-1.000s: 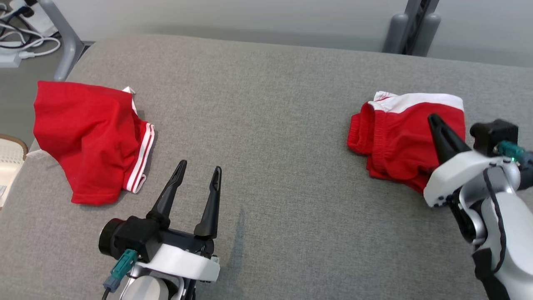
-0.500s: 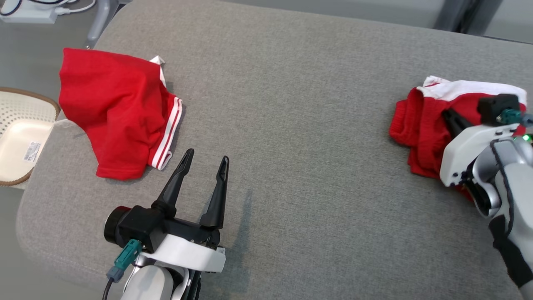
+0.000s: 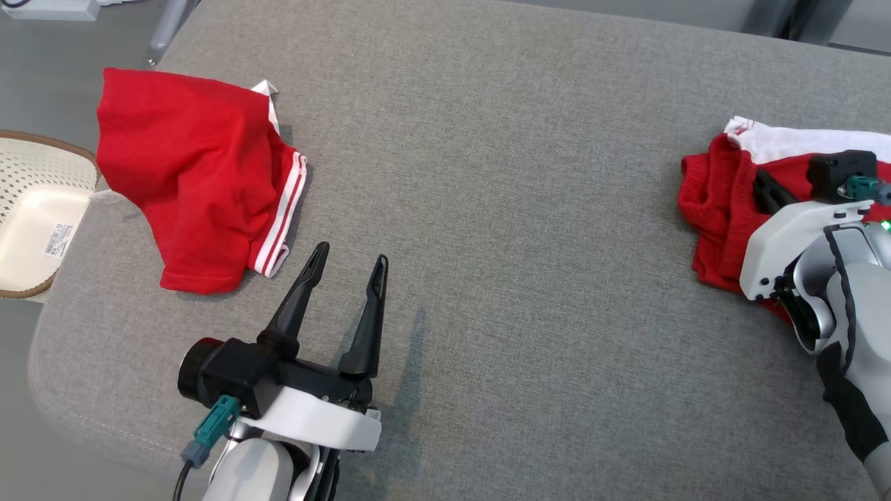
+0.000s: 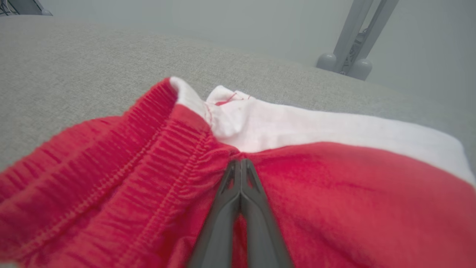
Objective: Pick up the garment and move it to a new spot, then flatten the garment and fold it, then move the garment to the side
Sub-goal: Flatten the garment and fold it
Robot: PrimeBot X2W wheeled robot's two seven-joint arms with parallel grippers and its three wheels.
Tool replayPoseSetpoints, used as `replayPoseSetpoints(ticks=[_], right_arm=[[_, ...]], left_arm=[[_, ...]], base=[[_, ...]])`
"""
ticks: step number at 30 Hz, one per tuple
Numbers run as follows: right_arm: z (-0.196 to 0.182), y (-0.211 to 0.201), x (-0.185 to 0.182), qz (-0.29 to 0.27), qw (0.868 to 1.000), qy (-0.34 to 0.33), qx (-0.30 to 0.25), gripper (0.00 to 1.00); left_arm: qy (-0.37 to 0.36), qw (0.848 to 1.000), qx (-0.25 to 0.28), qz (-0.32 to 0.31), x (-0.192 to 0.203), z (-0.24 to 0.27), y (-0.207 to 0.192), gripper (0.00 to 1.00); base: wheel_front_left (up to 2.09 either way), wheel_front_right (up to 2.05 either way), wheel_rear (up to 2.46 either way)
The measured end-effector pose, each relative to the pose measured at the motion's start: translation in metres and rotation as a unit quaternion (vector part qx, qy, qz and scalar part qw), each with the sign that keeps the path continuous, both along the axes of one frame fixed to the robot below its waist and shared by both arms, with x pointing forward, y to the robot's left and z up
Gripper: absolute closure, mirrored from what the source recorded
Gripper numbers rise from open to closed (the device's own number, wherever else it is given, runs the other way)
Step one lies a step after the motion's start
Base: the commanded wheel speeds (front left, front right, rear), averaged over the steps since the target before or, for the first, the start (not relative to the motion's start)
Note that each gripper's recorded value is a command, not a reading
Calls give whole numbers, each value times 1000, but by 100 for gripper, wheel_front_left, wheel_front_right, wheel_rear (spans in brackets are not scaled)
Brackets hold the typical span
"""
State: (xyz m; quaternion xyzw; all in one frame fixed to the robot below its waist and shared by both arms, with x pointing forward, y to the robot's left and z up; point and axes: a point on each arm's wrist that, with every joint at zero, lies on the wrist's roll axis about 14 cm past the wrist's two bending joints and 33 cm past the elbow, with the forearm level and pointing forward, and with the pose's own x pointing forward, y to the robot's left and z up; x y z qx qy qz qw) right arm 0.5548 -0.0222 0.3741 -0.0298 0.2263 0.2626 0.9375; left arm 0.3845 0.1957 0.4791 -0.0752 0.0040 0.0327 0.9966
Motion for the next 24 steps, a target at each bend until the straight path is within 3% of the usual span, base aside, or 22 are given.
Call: replayPoseSetpoints(ticks=[9, 16, 24], right_arm=[[17, -4, 2, -11, 999, -26, 17, 100], [70, -16, -1, -25, 994, -97, 43, 100], [139, -63, -18, -47, 976, -208, 35, 100]], left_arm=[[-10, 1000, 2, -8, 5, 5, -4, 0], [-41, 999, 0, -26, 4, 25, -14, 0], [-86, 995, -11, -48, 1, 54, -32, 0]], base=[[0, 0, 0], [0, 0, 0], [0, 0, 0]])
